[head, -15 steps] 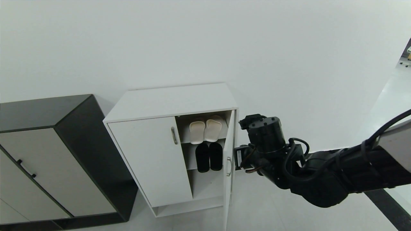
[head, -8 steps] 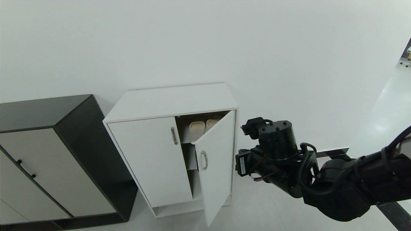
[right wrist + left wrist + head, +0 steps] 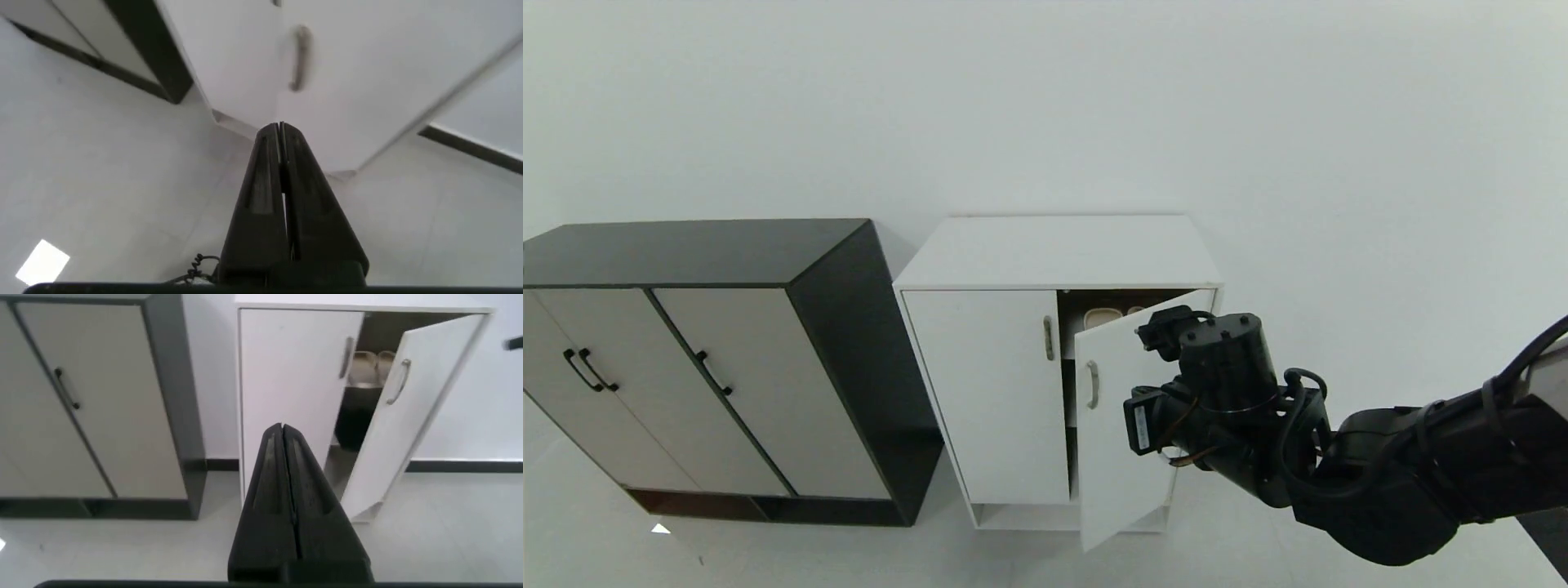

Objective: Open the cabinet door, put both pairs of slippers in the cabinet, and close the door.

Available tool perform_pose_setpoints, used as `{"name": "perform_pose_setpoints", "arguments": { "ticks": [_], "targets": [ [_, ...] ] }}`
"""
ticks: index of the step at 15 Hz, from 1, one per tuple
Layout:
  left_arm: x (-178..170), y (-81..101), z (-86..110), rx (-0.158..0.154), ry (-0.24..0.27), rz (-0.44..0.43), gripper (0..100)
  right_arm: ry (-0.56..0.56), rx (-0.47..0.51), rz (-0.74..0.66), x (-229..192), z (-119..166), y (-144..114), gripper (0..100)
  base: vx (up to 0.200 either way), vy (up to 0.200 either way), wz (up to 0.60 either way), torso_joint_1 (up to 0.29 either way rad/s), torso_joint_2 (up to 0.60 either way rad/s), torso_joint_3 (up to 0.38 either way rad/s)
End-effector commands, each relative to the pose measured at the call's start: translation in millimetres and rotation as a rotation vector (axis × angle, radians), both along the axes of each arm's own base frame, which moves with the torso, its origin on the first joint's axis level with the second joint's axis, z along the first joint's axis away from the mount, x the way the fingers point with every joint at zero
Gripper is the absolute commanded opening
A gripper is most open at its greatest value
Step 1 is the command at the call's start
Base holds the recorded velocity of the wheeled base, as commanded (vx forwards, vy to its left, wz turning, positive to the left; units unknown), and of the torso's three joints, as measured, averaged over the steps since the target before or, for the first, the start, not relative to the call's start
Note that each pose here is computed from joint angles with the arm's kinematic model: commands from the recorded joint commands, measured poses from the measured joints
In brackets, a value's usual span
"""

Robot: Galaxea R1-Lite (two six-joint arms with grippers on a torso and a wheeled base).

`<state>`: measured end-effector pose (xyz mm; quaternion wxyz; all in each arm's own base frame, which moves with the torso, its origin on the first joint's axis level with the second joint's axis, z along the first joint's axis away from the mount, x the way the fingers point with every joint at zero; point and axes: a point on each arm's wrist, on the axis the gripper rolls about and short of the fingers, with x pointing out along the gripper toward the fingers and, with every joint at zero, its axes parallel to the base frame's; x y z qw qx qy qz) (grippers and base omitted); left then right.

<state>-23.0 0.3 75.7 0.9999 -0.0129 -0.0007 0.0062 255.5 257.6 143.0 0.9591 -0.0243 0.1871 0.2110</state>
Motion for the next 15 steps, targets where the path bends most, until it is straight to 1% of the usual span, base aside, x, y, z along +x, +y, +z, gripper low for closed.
{"name": "perform_pose_setpoints", "arguments": {
  "ticks": [1, 2, 4, 5, 7, 9, 13, 15],
  "targets": [
    [0, 0.0, 0.2, 0.000, 0.000, 0.000, 0, 0.026, -0.012, 0.030, -3, -8, -3, 0, 0.000, 0.000, 0.00, 0.000, 0.00, 0.000],
    [0, 0.0, 0.2, 0.000, 0.000, 0.000, 0, 0.038, -0.023, 0.063, -3, -13, -8, 0, 0.000, 0.000, 0.00, 0.000, 0.00, 0.000],
    [0, 0.0, 0.2, 0.000, 0.000, 0.000, 0, 0.026, -0.030, 0.166, -2, -26, -22, 0, 0.200, 0.000, 0.00, 0.002, 0.00, 0.002],
    [0, 0.0, 0.2, 0.000, 0.000, 0.000, 0, 0.007, -0.027, 0.184, 0, -28, -26, 0, 0.200, 0.000, 0.00, -0.017, -0.01, 0.007],
    [0, 0.0, 0.2, 0.000, 0.000, 0.000, 0, 0.019, -0.037, 0.184, 2, -34, -28, 0, 0.200, 0.000, 0.00, 0.007, 0.00, 0.000],
    [0, 0.0, 0.2, 0.000, 0.000, 0.000, 0, 0.043, -0.036, 0.217, 1, -39, -28, 0, 0.200, 0.000, 0.00, 0.015, 0.01, 0.002],
    [0, 0.0, 0.2, 0.000, 0.000, 0.000, 0, 0.049, -0.037, 0.224, 0, -41, -28, 0, 0.200, 0.000, 0.00, 0.000, 0.00, 0.000],
    [0, 0.0, 0.2, 0.000, 0.000, 0.001, 0, 0.055, -0.037, 0.220, 2, -43, -28, 0, 0.000, 0.000, 0.00, 0.000, 0.00, 0.000]
  ]
}}
